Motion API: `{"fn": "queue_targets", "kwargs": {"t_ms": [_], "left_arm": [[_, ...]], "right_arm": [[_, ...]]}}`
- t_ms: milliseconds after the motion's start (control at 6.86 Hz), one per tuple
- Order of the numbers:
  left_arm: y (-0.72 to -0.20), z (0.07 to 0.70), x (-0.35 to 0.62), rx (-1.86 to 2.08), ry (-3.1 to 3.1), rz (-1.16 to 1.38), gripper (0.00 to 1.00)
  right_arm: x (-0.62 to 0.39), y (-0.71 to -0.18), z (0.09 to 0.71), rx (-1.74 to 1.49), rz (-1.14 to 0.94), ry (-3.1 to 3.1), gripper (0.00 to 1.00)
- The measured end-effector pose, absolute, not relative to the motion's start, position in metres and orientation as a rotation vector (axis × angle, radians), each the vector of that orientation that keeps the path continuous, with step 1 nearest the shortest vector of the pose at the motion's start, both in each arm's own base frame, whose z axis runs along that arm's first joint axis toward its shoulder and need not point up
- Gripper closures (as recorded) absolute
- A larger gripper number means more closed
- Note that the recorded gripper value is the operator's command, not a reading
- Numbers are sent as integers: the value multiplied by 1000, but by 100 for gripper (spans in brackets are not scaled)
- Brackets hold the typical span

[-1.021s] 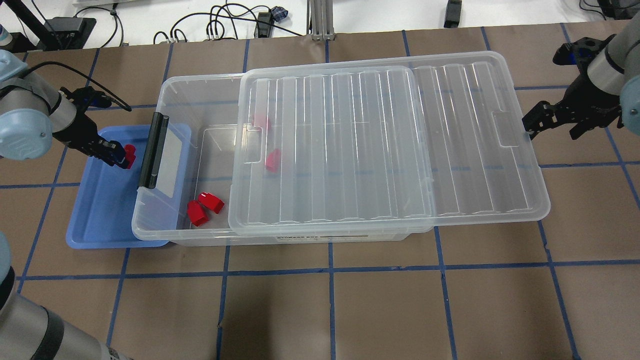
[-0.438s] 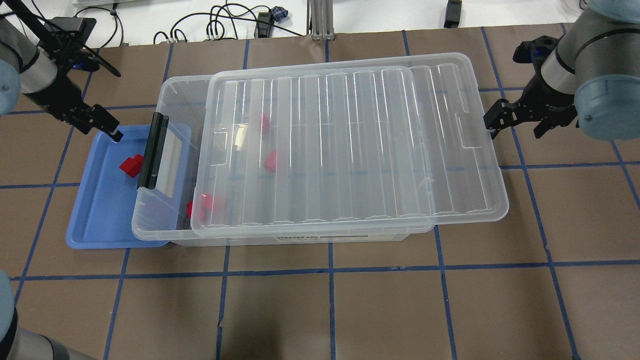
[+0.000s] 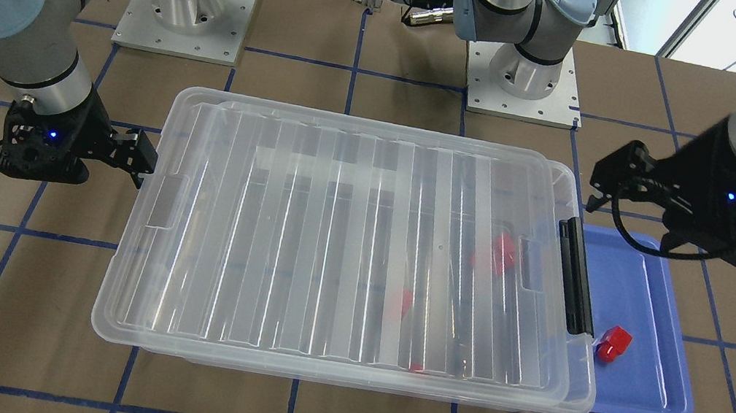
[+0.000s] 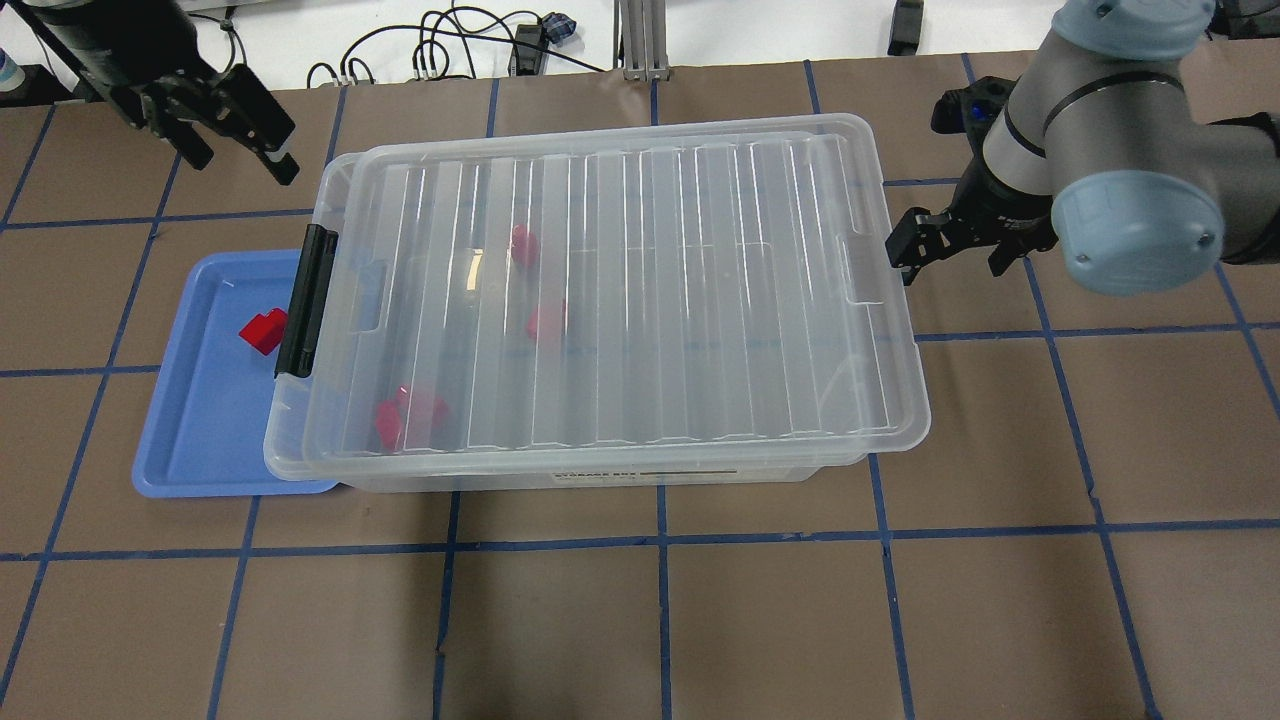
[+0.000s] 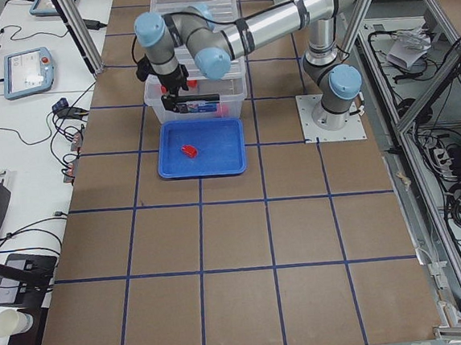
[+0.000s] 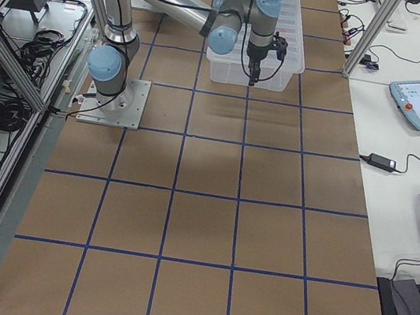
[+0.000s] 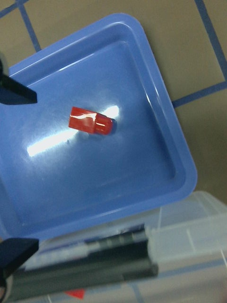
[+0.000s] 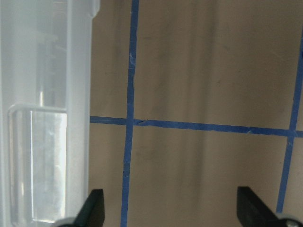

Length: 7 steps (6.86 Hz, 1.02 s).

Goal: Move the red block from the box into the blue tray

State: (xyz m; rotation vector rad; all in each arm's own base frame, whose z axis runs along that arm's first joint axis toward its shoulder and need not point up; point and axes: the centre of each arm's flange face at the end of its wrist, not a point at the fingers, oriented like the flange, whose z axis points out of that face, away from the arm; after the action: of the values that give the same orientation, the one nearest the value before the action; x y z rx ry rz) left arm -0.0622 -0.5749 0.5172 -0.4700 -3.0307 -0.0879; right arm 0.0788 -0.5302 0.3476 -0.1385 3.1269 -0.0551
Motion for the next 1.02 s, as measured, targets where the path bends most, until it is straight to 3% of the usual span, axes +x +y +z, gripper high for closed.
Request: {"fn": "queue_targets", "kwargs": {"t_ms": [438, 1021], "left_arm": [[-547, 532, -130, -329, -3063, -82, 0], [-531, 516, -127, -260, -3128, -66, 0]], "right_arm": [[81, -533, 363, -156, -97, 3144, 0], [111, -523, 502, -89, -147, 3140, 0]]}}
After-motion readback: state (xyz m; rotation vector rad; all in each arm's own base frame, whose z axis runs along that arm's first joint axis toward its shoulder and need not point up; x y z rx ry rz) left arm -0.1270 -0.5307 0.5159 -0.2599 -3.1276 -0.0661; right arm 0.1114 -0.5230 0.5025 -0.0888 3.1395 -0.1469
